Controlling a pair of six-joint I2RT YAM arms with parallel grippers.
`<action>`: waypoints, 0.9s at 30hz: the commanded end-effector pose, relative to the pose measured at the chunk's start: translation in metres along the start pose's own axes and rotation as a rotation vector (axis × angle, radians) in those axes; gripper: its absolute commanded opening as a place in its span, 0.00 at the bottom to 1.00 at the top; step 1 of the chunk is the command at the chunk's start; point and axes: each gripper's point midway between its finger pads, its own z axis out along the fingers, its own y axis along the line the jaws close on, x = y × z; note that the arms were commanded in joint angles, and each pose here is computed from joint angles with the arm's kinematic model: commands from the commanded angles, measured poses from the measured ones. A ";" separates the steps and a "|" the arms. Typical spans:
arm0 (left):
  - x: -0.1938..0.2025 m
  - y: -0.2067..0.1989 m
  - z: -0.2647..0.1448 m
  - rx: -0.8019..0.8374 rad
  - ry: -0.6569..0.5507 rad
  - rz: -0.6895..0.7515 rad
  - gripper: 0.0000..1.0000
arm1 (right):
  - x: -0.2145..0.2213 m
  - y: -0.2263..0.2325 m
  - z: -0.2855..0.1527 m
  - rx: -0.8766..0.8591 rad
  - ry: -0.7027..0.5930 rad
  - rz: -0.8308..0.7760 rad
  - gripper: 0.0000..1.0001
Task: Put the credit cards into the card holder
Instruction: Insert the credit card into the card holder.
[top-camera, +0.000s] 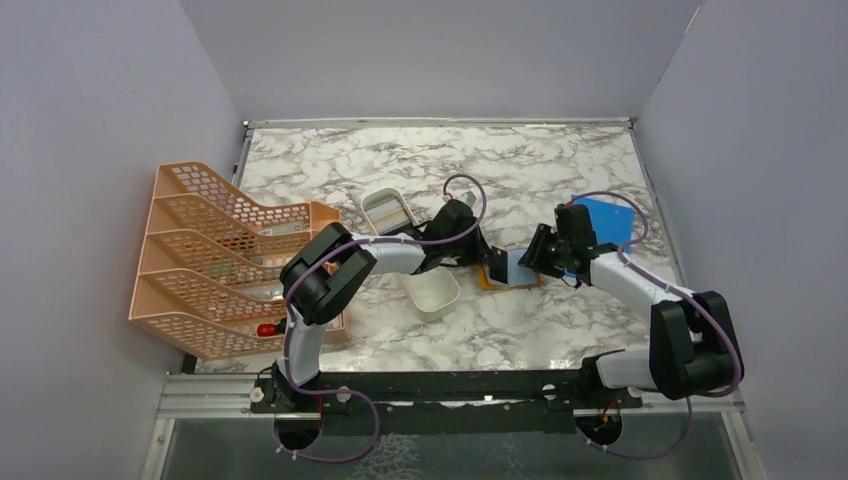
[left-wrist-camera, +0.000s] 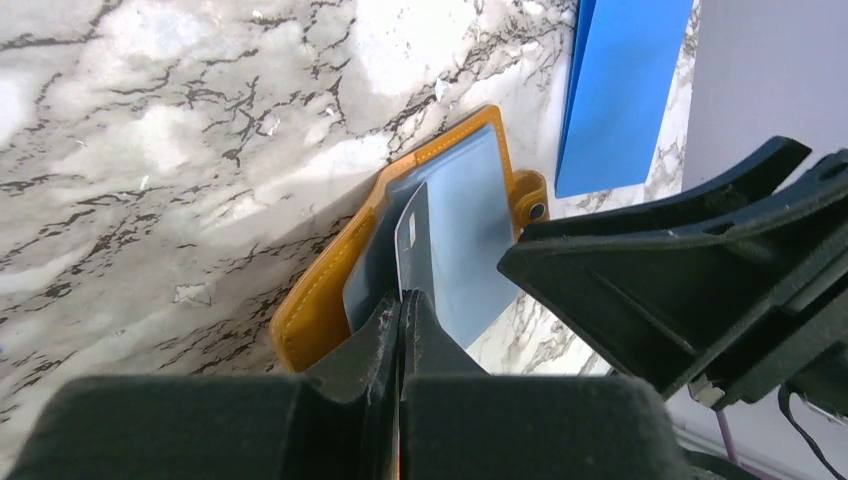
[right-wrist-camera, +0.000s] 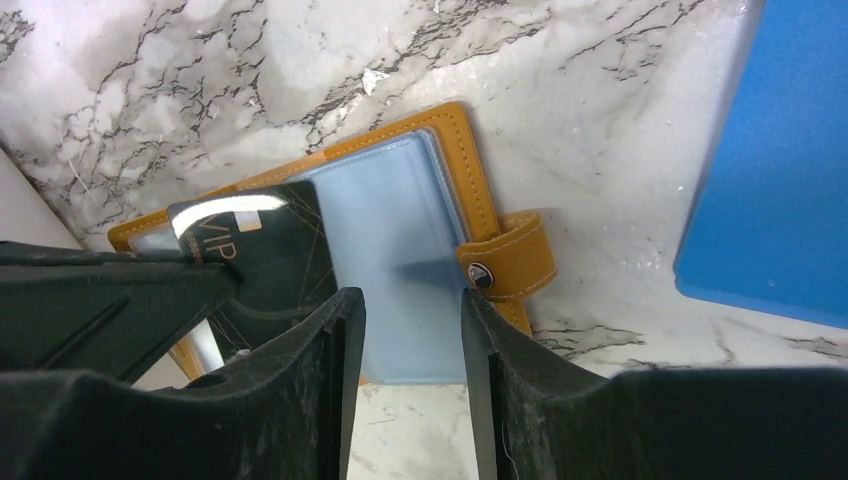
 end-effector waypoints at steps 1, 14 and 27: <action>-0.009 0.009 -0.002 -0.079 -0.041 0.038 0.00 | -0.011 -0.002 -0.011 0.035 -0.018 -0.081 0.47; -0.014 0.010 0.009 -0.078 -0.020 0.105 0.00 | -0.020 -0.027 0.009 0.172 -0.001 -0.173 0.41; -0.049 -0.004 0.028 -0.061 -0.019 0.180 0.00 | 0.019 -0.007 0.000 -0.008 0.003 0.124 0.39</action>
